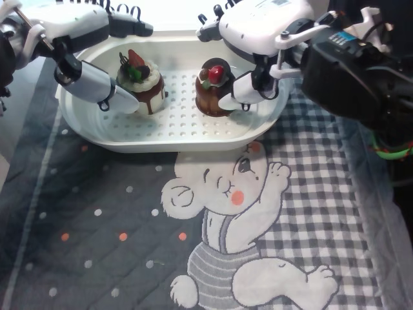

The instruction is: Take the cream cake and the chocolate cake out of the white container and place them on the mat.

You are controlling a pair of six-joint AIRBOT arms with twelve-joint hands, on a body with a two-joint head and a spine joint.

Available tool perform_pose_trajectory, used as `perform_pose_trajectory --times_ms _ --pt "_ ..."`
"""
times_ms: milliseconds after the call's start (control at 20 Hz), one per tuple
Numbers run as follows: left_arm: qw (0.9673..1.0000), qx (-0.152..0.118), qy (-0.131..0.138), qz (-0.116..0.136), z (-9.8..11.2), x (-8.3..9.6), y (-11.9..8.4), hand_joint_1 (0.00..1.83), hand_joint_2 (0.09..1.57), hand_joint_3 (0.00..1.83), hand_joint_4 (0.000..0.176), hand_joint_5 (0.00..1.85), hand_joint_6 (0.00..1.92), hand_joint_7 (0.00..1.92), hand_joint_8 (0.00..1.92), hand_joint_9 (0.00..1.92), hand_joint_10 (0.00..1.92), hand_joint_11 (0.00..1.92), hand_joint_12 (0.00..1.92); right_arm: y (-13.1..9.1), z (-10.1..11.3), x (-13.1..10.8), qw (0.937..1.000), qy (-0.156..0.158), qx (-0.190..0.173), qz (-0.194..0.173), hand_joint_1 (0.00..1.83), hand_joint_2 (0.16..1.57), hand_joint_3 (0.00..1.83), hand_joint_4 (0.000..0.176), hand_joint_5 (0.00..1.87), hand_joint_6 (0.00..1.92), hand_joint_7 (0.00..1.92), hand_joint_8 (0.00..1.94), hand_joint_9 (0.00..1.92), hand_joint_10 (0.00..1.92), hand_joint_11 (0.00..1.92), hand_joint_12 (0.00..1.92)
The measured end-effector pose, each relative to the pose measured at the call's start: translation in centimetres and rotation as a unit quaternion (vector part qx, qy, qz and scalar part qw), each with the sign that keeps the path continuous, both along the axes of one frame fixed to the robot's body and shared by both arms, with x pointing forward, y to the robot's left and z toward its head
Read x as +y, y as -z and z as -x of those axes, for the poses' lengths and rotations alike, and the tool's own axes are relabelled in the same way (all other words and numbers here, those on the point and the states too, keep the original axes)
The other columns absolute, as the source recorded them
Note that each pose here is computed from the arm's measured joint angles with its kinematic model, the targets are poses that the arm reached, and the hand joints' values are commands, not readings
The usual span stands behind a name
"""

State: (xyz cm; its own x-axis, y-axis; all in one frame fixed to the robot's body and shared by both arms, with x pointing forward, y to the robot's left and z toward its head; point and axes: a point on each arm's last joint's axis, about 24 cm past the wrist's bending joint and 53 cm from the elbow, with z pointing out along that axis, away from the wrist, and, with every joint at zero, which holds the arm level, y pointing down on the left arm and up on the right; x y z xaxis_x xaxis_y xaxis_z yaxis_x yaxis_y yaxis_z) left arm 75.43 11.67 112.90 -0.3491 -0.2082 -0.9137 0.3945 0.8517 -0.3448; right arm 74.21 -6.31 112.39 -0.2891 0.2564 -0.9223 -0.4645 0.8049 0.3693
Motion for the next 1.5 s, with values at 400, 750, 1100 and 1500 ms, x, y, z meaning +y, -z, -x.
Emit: perform_pose_trajectory --times_ms 400,750,1100,1500 --pt "0.9996 0.025 0.006 -0.012 0.2 -0.5 1.9 0.83 0.84 0.0 0.0 0.35 0.01 0.39 0.01 0.42 0.07 0.0 1.33 1.6 0.3 1.5 0.9996 -0.014 0.023 0.009 0.93 0.85 0.0 0.0 0.53 0.01 0.61 0.01 0.67 0.05 0.19 1.46" --pt "0.9996 0.027 0.003 -0.007 -0.2 -0.9 2.3 1.45 1.16 0.0 0.0 0.76 1.15 0.86 1.03 0.88 1.16 0.63 1.6 1.7 0.5 1.9 0.9995 -0.016 0.025 0.006 1.36 1.15 0.0 0.0 1.05 0.62 0.84 1.24 0.8 1.52 0.66 1.78" --pt "0.9994 0.035 -0.003 -0.005 -0.4 -0.6 2.9 1.34 1.22 0.0 0.0 0.63 1.32 0.78 1.3 0.8 1.45 0.69 1.33 1.7 0.5 1.9 0.9995 -0.016 0.027 0.004 1.37 1.14 0.0 0.0 0.98 0.93 0.88 1.05 0.83 1.42 0.63 1.58" --pt "0.9994 0.001 -0.012 0.033 0.1 0.1 0.0 1.35 1.21 0.0 0.0 0.69 1.2 0.8 1.27 0.78 1.52 0.59 1.57 -1.9 1.5 0.2 0.9996 -0.01 -0.021 -0.015 1.37 1.13 0.0 0.0 0.94 0.91 0.95 1.04 0.86 1.37 0.57 1.58"
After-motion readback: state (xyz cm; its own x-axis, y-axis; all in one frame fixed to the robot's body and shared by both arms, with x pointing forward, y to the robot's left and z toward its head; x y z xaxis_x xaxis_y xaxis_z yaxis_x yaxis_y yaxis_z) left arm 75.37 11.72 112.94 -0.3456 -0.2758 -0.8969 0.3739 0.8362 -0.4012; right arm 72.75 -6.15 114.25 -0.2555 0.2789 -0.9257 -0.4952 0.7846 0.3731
